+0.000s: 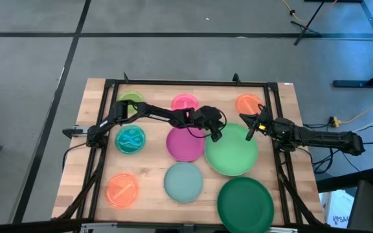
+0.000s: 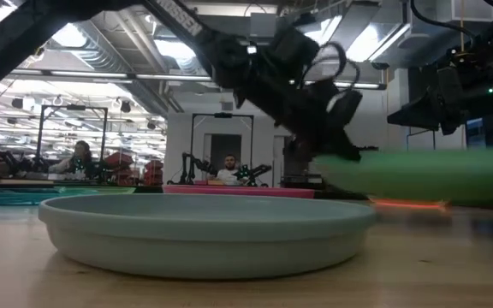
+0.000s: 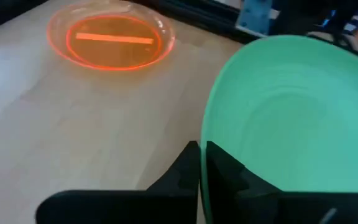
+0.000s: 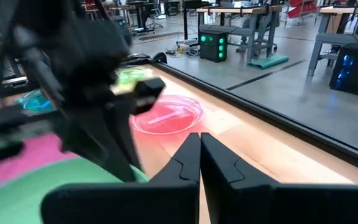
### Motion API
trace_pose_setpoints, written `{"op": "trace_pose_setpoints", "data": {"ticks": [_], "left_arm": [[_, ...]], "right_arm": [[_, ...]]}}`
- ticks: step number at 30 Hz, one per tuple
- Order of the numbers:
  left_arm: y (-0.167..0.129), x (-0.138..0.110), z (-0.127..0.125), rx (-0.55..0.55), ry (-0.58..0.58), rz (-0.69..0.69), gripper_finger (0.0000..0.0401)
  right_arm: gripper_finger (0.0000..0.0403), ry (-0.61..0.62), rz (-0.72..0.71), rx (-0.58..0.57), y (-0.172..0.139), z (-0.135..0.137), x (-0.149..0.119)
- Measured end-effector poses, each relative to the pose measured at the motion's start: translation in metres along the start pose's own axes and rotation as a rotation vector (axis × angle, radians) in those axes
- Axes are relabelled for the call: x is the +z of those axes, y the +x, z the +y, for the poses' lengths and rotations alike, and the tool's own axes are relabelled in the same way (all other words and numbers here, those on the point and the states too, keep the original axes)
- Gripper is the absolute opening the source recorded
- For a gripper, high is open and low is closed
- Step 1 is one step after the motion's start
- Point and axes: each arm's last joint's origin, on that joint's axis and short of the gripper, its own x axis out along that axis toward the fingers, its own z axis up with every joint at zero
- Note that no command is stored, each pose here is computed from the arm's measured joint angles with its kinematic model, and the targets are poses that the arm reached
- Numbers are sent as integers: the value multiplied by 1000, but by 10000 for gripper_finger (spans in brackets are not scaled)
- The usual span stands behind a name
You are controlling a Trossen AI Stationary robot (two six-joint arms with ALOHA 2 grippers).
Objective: Stack plastic plates
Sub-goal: Stack the green plate on the dark green plate
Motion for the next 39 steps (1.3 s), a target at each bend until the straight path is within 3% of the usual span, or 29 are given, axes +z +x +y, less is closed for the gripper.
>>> {"op": "trace_pose_setpoints", "data": {"ticks": [6,16,24,28,39], "left_arm": [[-20,15,-26,-64,51,-18,4],[-33,0,-92,-237,80,-26,4],[-45,-18,-145,-275,74,-78,5],[-38,-33,-162,-275,72,-81,6],[7,-40,-190,-364,77,-100,7]], "right_arm": [[5,18,-54,-4,-3,1,19],[5,50,-109,89,-7,4,39],[5,110,-108,315,-9,11,42],[5,145,-95,363,-9,12,42],[5,231,-135,420,-13,13,57]]}}
